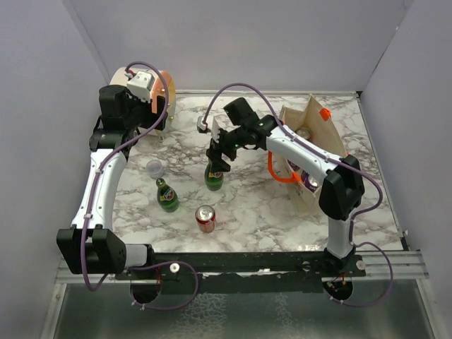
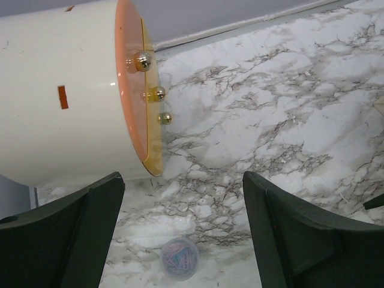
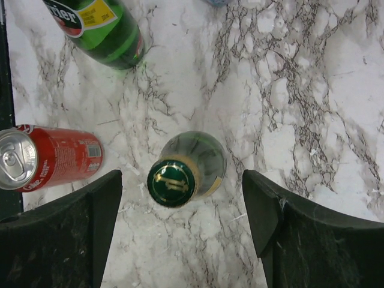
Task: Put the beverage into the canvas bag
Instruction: Pick up the drink from the center of the board.
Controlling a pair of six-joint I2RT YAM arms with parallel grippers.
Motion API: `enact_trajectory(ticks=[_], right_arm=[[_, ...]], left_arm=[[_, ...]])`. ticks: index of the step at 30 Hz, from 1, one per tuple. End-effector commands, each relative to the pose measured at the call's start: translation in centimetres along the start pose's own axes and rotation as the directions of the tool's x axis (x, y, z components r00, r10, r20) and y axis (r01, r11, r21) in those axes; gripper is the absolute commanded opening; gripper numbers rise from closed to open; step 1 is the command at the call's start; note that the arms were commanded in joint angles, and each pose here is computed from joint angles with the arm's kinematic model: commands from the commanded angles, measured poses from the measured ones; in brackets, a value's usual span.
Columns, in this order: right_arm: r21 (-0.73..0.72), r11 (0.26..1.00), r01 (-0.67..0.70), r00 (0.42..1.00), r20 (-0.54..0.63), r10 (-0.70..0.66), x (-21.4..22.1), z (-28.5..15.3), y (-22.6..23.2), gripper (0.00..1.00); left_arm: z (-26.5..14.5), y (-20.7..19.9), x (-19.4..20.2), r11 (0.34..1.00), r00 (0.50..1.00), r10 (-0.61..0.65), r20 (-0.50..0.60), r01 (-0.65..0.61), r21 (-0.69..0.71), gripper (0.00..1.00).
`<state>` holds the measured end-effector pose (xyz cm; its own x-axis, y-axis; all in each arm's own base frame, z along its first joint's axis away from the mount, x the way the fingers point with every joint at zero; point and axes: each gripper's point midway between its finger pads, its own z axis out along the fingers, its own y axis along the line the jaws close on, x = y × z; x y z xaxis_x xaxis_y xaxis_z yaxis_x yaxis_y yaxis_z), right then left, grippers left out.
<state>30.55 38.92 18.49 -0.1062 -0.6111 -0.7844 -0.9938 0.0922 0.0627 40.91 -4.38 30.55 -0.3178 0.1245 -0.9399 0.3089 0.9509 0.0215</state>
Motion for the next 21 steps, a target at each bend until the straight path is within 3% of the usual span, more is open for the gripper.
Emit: enact_trajectory(ticks=[1, 4, 10, 18, 21], right_arm=[[0.03, 0.996, 0.081, 0.996, 0.035, -0.082, -2.0, 1.4, -1.2, 0.79], [0.03, 0.996, 0.087, 0.996, 0.03, -0.088, -2.0, 2.0, -1.4, 0.72], [0.039, 0.994, 0.099, 0.995, 0.016, -0.1, -1.9, 2.0, -1.6, 0.5], [0.043, 0.994, 0.097, 0.995, 0.031, -0.099, -3.3, 1.0, -1.5, 0.11], [0.088, 0.991, 0.099, 0.993, 0.061, -0.104, -5.3, -0.4, -1.9, 0.04]], left_arm=[[-0.7, 0.1, -2.0, 1.0, 0.998, -0.009, 0.064, 0.008, 0.012, 0.83], [-0.5, -0.1, -1.7, 1.0, 0.998, -0.014, 0.061, 0.013, 0.024, 0.83], [-0.5, -0.2, -1.4, 0.999, 0.998, -0.019, 0.056, 0.017, 0.031, 0.83], [0.1, -0.7, -1.5, 0.997, 0.998, 0.001, 0.063, -0.005, 0.074, 0.82], [0.6, -1.3, -1.1, 0.993, 0.998, 0.019, 0.055, -0.026, 0.117, 0.81]])
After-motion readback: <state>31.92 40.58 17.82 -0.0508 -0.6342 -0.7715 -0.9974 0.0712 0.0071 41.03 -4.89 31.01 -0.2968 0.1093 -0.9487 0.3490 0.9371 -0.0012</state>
